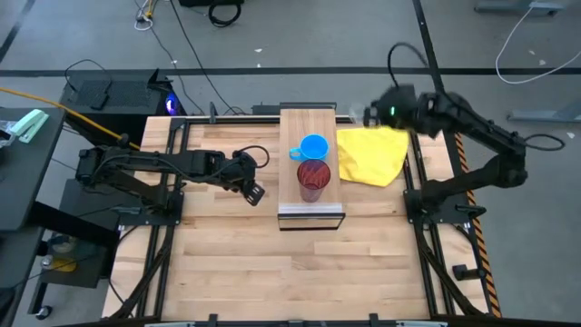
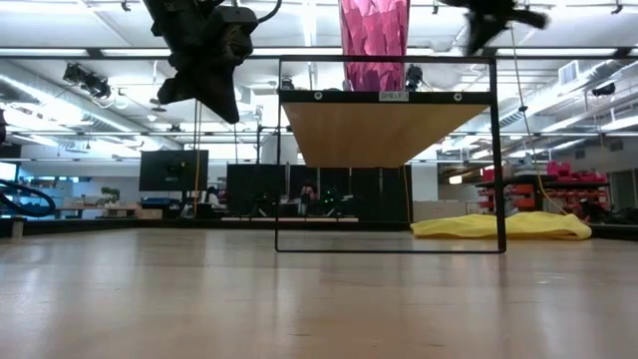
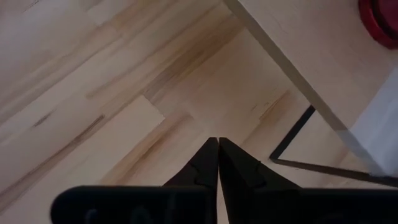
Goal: Stack small to large cups/mugs on shelf
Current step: Put the transparent mug on the shelf
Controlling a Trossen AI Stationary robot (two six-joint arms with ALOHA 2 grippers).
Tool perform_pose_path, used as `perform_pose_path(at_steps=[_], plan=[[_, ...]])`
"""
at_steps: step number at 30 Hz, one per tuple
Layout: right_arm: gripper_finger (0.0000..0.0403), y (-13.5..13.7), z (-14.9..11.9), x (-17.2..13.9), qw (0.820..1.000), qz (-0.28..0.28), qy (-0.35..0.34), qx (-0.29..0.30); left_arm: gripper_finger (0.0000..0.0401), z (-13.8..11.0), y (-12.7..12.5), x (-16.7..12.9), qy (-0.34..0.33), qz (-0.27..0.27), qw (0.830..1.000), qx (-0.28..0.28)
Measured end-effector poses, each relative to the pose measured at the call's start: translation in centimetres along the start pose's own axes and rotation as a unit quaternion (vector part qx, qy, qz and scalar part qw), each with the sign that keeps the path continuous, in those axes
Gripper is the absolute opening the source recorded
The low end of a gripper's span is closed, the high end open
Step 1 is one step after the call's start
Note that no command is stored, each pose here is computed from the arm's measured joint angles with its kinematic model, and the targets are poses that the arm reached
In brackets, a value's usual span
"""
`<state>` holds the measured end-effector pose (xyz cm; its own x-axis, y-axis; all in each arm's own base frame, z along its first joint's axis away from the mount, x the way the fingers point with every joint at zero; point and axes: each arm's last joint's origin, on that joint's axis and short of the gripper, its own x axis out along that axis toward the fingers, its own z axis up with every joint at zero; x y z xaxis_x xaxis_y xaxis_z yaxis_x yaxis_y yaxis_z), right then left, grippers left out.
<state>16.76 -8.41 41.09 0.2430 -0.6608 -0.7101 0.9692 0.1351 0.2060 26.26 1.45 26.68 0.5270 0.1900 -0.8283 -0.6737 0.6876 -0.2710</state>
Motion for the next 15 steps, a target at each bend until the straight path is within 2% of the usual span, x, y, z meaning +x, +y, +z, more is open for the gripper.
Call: perform_pose_path(at_steps=[4,10,15], plan=[[0.0000,1.9,3.5,1.5,0.998,0.045,-0.017,-0.027,0.0024,0.1,0.0,0.0,-0.006,-0.001,1.000,-0.023],[0.0000,4.2,6.6,5.9,0.993,0.042,0.055,-0.092,0.0029,0.2,0.1,0.0,-0.018,0.011,0.998,-0.065],[0.0000,6.2,8.4,8.5,0.986,0.078,0.102,-0.111,0.0023,0.3,0.2,0.0,-0.020,0.013,0.996,-0.090]])
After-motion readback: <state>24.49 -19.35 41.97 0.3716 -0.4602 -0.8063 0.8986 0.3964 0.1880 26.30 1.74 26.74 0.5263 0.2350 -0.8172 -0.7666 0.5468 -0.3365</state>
